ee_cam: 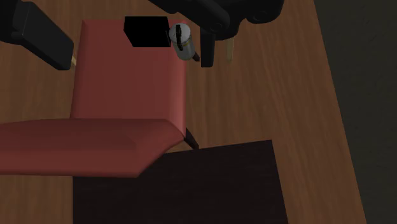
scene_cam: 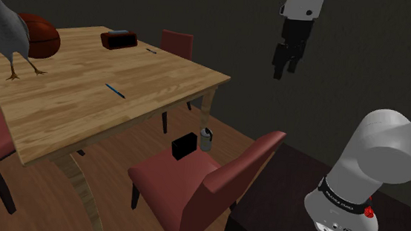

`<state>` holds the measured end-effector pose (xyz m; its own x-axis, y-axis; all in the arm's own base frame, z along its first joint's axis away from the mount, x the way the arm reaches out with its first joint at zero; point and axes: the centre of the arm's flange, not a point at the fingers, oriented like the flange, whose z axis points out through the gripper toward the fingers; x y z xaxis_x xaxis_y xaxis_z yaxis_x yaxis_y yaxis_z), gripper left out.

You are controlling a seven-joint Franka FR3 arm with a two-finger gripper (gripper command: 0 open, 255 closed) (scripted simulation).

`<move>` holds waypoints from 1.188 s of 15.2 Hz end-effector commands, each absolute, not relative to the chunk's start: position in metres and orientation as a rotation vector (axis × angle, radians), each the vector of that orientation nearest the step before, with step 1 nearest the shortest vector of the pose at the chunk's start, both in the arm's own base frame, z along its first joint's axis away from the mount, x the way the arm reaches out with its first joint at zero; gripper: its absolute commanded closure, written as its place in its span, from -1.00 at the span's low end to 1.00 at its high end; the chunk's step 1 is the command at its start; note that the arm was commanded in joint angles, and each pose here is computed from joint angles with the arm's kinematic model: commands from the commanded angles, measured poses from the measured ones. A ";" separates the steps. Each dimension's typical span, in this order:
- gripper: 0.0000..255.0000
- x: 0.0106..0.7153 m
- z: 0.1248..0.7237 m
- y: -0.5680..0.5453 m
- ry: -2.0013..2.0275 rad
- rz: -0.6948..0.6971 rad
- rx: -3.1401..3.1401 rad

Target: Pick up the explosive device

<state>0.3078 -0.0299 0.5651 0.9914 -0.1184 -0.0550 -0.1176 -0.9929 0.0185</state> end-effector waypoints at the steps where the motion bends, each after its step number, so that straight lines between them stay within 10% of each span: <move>1: -1.00 0.308 0.565 -0.030 -0.185 -0.088 3.120; 18: -1.00 0.455 0.389 -0.028 -0.256 -0.165 3.081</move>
<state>0.4473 -0.0267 0.4012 0.9814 -0.1638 -0.1005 -0.1592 -0.9859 0.0523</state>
